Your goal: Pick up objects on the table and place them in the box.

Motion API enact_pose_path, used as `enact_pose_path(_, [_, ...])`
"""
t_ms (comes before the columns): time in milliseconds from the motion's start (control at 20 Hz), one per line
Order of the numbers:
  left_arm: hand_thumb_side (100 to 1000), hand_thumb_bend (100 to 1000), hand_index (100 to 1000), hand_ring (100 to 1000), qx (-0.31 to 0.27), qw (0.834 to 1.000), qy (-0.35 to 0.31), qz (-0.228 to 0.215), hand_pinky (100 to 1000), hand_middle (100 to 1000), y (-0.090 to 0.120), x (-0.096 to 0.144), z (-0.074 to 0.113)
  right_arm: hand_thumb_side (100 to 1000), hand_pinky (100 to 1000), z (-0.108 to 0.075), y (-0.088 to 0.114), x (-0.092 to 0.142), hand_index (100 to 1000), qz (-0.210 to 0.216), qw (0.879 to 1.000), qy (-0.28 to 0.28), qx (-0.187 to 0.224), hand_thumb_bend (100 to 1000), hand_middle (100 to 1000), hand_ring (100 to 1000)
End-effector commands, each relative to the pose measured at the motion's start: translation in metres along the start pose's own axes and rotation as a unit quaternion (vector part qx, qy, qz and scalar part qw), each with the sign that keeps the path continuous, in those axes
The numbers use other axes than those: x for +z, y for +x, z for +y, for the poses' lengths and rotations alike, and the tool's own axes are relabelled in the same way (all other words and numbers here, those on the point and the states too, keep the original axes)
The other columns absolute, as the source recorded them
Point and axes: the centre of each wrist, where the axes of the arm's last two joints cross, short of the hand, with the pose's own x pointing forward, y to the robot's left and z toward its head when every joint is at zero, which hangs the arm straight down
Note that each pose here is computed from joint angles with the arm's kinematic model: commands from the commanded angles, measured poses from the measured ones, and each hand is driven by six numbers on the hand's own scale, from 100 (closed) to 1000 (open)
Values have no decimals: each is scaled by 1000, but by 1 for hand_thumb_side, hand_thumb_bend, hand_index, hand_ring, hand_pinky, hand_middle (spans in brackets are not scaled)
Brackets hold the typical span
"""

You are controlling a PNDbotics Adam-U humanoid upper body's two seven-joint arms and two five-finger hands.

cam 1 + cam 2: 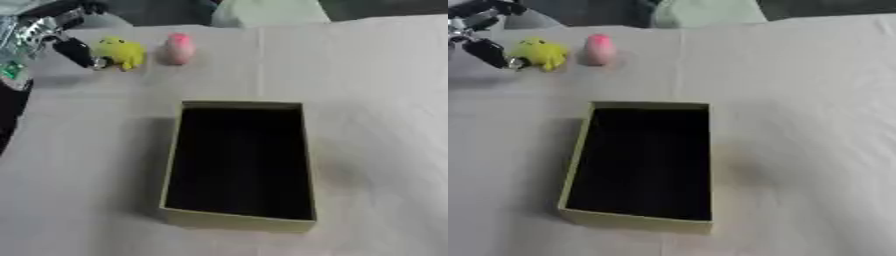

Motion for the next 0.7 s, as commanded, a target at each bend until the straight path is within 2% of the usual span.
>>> enact_pose_path(50, [100,438,998,1000,-6,1000,30,6,951,925,-5,6,21,1000,791,-2,6,-9,804,-18,1000,-1,-2,209,687,727])
enact_pose_path(250, [100,353,986,998,-2,999,42,6,930,921,-8,7,23,1000,791,-1,6,-10,804,-21,1000,-1,-4,209,687,725])
enact_pose_path(550, [100,340,984,997,-2,999,44,9,927,924,-9,7,24,1000,791,-1,7,-11,804,-22,1000,-1,-5,209,687,724])
enact_pose_path(600, [100,240,949,969,-4,999,43,10,881,899,-10,8,24,1000,791,-1,7,-11,804,-23,1000,-1,-5,208,687,722])
enact_pose_path(700, [100,284,958,970,-8,999,33,12,881,908,-14,9,27,1000,791,-1,7,-12,804,-26,1000,-2,-6,208,687,721])
